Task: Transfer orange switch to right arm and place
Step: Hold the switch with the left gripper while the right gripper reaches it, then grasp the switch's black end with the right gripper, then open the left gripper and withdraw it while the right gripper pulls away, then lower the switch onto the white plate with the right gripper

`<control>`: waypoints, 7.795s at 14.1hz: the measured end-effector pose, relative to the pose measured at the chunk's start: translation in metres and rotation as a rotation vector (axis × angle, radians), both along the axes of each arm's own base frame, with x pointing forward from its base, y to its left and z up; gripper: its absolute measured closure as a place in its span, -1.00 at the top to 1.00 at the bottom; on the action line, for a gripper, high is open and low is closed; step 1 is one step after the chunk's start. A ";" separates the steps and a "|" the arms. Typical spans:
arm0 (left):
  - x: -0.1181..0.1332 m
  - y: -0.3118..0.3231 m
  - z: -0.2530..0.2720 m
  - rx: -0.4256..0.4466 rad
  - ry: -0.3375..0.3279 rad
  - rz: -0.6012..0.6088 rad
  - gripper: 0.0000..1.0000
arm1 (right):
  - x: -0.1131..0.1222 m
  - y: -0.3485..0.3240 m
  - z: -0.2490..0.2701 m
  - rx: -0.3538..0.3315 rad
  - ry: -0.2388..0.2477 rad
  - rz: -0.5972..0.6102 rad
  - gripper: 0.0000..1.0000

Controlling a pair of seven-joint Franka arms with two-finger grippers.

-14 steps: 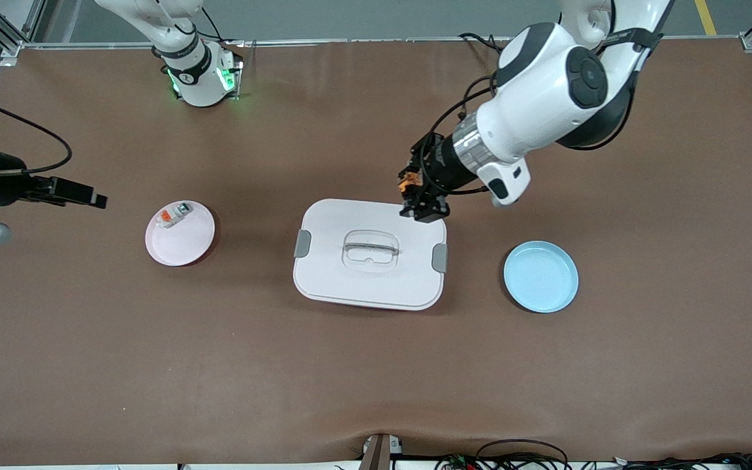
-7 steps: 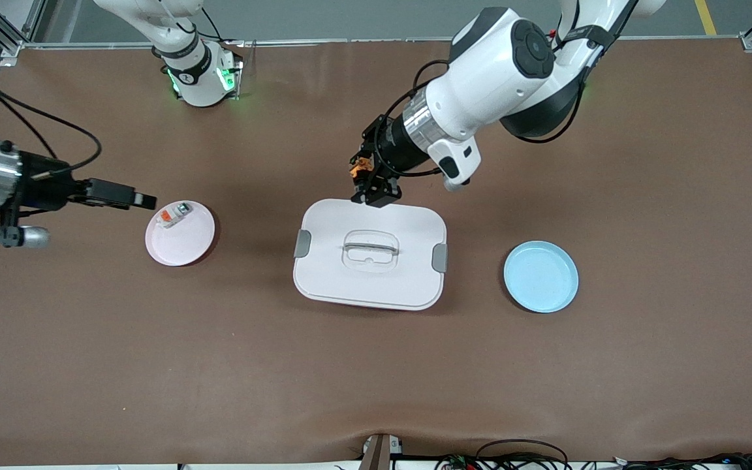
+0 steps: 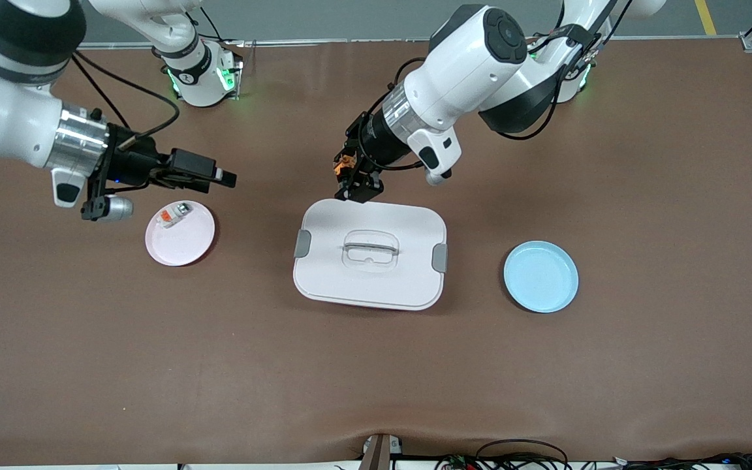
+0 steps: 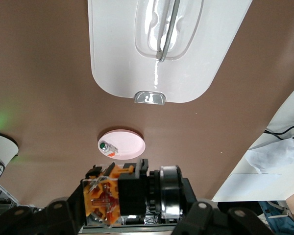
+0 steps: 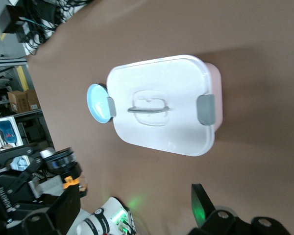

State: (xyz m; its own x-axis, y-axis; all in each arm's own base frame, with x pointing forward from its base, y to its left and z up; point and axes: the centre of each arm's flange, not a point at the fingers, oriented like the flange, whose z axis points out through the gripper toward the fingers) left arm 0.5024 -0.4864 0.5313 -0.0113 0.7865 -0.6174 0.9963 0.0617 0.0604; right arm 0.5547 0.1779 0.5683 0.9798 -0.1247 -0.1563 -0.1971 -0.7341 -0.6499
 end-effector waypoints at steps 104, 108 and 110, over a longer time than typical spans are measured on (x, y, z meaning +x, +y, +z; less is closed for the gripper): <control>0.073 0.461 -0.102 0.597 -0.587 -1.479 1.00 | -0.103 -0.182 -0.322 -0.558 -0.699 1.250 -0.26; 0.086 0.470 -0.059 0.619 -0.606 -1.460 1.00 | -0.102 -0.180 -0.358 -0.580 -0.723 1.287 -0.26; 0.089 0.473 -0.043 0.618 -0.604 -1.456 1.00 | -0.104 -0.173 -0.377 -0.592 -0.723 1.301 -0.26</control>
State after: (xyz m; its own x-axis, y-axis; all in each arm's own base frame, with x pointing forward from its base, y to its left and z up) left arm 0.5911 -0.0134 0.4884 0.9922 0.0385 0.1182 0.0281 -0.9957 0.0882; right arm 0.4511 0.0047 0.1915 0.3059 0.9431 0.1306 0.9425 -0.3194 0.0986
